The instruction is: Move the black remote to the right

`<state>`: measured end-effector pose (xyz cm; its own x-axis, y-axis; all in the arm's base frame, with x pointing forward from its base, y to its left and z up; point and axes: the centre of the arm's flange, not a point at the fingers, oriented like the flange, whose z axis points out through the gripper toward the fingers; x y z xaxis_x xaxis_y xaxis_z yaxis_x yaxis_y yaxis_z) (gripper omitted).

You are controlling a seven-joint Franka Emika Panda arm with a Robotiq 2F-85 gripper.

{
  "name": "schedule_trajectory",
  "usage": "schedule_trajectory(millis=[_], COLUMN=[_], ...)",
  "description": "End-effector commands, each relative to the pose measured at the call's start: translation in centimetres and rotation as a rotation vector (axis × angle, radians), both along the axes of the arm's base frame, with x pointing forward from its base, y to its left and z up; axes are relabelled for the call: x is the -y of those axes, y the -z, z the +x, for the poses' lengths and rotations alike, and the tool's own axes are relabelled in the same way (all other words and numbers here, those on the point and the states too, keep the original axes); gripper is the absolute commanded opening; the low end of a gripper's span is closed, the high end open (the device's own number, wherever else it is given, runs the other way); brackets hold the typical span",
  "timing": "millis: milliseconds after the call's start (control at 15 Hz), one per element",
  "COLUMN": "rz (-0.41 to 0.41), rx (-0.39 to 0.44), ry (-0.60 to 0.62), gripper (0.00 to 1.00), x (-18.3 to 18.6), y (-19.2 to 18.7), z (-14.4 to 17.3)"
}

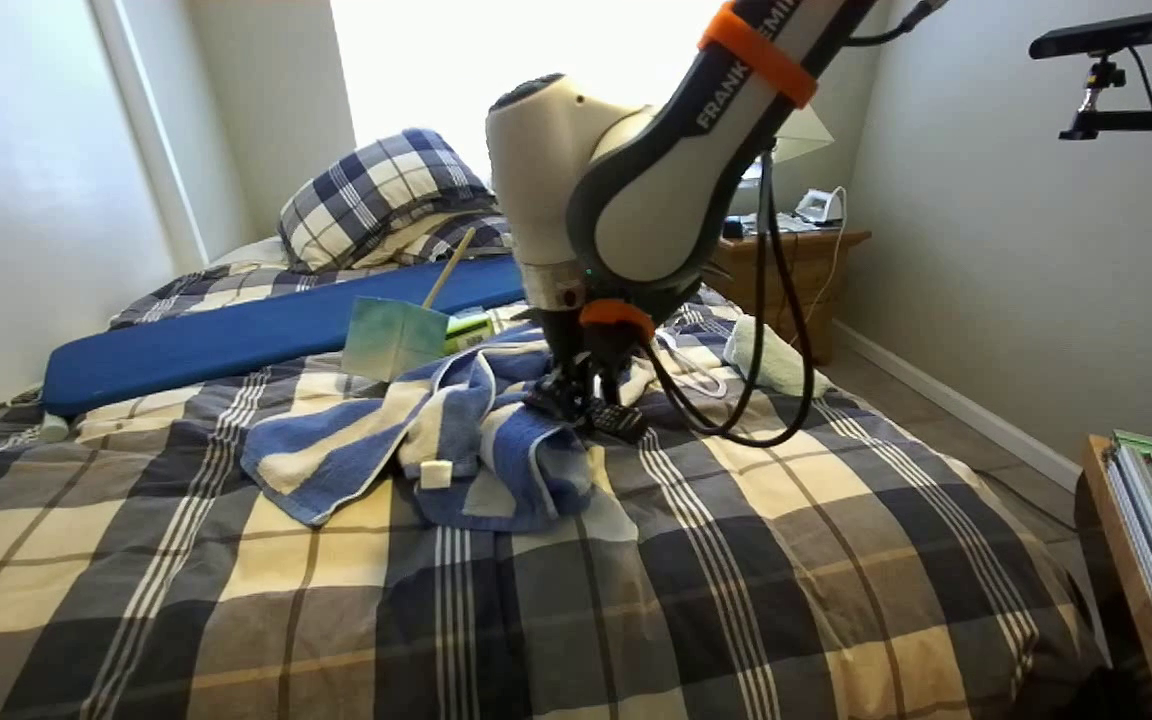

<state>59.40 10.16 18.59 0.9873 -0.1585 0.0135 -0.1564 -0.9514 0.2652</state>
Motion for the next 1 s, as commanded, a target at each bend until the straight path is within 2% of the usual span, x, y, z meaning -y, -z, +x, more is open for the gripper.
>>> schedule_trajectory(millis=[0, 533, 667, 800, 933], rz=[-0.027, -0.124, -0.142, -0.150, -0.129], rx=[0.072, 0.229, 0.289, 0.384, 0.458], ry=[0.192, 0.588, 0.668, 0.713, 0.699], gripper=[0.24, 0.24, 0.24, 0.24, 0.24], x=[6.2, 20.2, 22.4, 23.7, 23.9], y=[-0.6, 3.4, 3.9, 3.2, 2.1], z=[-7.1, -19.4, -21.3, -21.7, -20.6])
